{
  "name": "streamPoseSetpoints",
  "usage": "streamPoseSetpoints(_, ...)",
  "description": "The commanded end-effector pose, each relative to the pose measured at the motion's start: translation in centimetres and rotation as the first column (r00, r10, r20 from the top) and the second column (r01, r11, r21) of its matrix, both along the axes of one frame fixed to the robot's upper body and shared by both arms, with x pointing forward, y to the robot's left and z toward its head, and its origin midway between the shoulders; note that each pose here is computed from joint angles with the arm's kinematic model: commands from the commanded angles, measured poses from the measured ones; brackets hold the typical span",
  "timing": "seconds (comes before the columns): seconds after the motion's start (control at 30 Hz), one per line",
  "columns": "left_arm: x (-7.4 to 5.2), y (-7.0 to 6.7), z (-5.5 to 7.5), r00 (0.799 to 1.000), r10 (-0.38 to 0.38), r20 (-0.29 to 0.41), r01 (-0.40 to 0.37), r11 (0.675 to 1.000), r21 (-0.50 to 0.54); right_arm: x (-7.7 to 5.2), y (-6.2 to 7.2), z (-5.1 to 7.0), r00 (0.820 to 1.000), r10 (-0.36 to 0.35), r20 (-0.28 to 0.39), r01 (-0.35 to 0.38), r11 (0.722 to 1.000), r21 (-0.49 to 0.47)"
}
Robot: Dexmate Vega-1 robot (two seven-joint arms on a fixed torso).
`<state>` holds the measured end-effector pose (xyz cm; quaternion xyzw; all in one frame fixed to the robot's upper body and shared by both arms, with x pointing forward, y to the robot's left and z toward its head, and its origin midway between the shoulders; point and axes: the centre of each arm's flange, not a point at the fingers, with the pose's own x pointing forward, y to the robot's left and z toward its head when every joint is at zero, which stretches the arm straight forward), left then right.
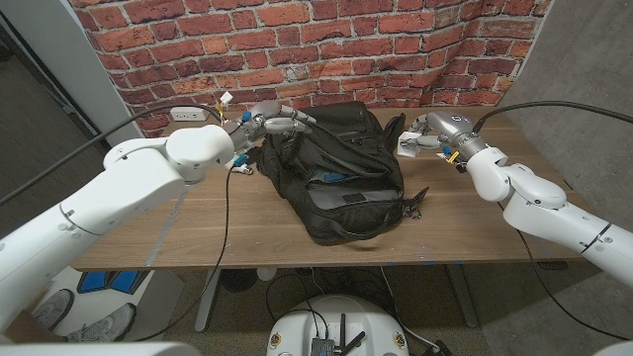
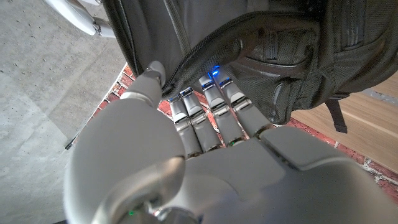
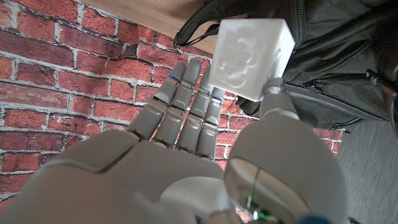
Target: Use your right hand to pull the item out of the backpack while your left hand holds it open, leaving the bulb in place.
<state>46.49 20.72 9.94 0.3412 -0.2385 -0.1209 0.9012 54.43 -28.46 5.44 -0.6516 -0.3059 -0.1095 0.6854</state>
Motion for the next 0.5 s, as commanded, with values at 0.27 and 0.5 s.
streamPoseSetpoints(0.27,-0.6,1.0,1.6,0.998,-0.062,-0.013,0.063,0.993,0.099,0.4,0.3,0.2,1.000,0.008,0.014,-0.008,1.000,0.002)
streamPoseSetpoints(0.5,-0.5,1.2,2.1,0.993,-0.109,-0.048,0.115,0.984,0.135,0.4,0.4,0.3,1.000,0.005,0.020,-0.005,1.000,0.003)
